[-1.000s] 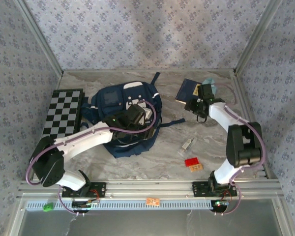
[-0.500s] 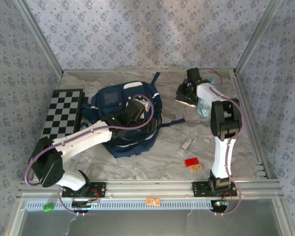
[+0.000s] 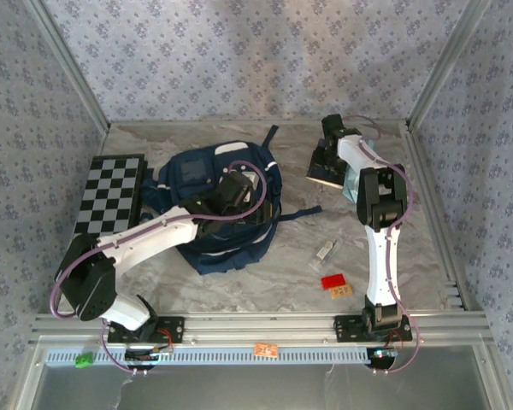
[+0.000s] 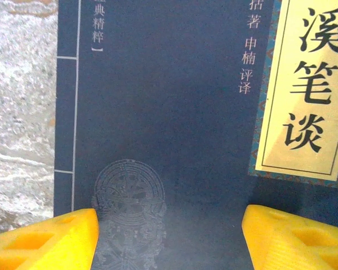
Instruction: Pack books, pencil case, and school supplies into a backpack
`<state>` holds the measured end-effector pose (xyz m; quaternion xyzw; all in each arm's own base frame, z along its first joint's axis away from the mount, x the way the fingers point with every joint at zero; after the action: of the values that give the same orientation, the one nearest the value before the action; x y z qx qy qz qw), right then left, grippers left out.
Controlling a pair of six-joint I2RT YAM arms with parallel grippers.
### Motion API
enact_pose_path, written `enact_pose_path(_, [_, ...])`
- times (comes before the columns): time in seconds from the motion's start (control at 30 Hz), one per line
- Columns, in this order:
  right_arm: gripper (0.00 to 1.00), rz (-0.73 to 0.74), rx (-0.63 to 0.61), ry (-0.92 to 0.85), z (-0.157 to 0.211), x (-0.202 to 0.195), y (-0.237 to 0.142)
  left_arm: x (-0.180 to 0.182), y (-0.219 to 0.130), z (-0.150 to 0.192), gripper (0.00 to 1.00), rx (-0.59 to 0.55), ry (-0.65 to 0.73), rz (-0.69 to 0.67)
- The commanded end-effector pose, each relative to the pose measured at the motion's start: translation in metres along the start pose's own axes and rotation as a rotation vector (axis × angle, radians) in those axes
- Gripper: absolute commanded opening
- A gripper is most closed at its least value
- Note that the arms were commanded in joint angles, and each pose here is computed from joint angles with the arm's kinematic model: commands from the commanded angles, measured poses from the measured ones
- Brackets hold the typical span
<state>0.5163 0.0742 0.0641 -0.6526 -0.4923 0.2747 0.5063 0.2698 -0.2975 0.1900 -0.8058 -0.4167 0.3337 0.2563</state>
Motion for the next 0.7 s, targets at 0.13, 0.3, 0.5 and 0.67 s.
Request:
enact_pose_path(0.13, [0.7,0.005,0.157,-0.108,0.08,-0.006,-0.018,0.007,0.0,-0.001,0.57,-0.03,-0.045,-0.012])
enact_pose_path(0.3, [0.7,-0.014,0.182,-0.115,0.129,-0.014,-0.034,0.009,-0.004,0.0,0.57,-0.029,-0.064,-0.02])
enact_pose_path(0.5, [0.69,-0.025,0.244,-0.146,0.191,-0.032,-0.059,-0.004,-0.002,0.001,0.57,-0.019,-0.156,0.046])
enact_pose_path(0.67, [0.7,-0.079,0.184,-0.115,0.186,-0.04,-0.096,-0.031,0.013,-0.004,0.57,-0.009,-0.174,0.105])
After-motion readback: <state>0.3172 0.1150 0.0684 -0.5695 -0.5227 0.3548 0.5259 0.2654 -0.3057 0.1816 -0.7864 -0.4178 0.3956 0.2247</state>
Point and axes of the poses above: each hand's point on the last joint's axis, 136 mm out from that joint toward the fingers, its own y axis out along the fingers, its own x axis along the line the jaws close on, z = x × y, the point moved 3 cm from there along -y, back along the fingers, and after that the axes turned 8 degrees about y, right-handed, at the moved point
